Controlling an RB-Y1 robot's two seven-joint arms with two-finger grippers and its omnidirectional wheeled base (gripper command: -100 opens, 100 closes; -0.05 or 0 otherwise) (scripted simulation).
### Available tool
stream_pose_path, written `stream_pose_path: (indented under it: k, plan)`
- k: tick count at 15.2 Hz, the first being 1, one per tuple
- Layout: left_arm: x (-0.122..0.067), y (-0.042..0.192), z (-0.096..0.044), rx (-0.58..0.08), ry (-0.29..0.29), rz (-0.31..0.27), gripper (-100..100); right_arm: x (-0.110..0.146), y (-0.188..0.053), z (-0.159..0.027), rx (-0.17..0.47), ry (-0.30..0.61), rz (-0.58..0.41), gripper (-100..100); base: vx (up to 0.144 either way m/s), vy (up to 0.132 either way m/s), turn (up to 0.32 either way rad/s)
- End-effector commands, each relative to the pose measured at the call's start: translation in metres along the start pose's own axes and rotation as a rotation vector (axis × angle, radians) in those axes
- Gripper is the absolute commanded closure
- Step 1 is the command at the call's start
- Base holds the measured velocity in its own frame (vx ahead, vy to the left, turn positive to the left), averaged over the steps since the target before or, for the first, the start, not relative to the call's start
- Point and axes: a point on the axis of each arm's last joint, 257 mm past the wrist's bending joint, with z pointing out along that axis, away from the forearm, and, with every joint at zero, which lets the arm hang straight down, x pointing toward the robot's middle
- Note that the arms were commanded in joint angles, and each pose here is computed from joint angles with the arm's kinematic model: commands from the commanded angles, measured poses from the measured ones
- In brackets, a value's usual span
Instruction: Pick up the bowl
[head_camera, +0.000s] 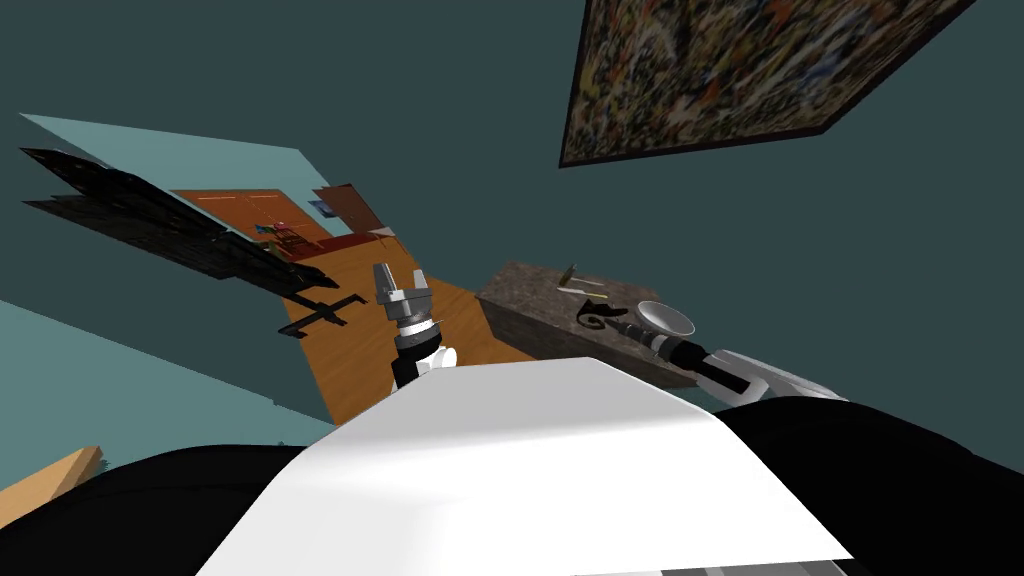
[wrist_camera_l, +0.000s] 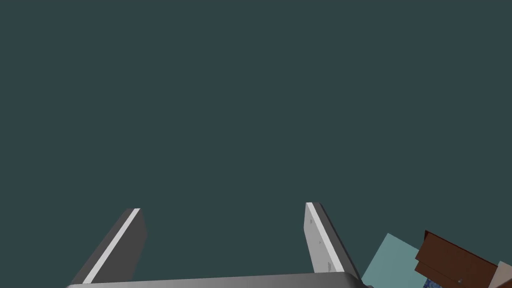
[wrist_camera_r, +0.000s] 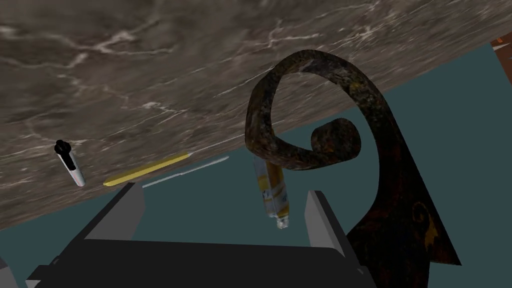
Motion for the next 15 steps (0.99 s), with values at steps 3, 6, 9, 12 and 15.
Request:
stream_pose_path:
  k: [3, 6, 9, 12, 15]
  plan:
    - [0.0, 0.0, 0.0, 0.0, 0.0, 0.0, 0, -0.005, -0.03, -0.016, 0.068, 0.063, -0.075, -100, 0.018, 0.032, 0.112]
    - [0.0, 0.0, 0.0, 0.0, 0.0, 0.0, 0, -0.009, -0.053, -0.028, 0.117, 0.105, -0.123, -100, 0.019, 0.038, 0.131]
    - [0.0, 0.0, 0.0, 0.0, 0.0, 0.0, 0, -0.013, -0.09, -0.053, 0.204, 0.178, -0.195, -100, 0.024, 0.038, 0.147]
    - [0.0, 0.0, 0.0, 0.0, 0.0, 0.0, 0, -0.026, -0.112, -0.068, 0.255, 0.226, -0.258, -100, 0.018, 0.037, 0.142]
    - [0.0, 0.0, 0.0, 0.0, 0.0, 0.0, 0, -0.033, -0.144, -0.097, 0.335, 0.302, -0.324, -100, 0.019, 0.034, 0.154]
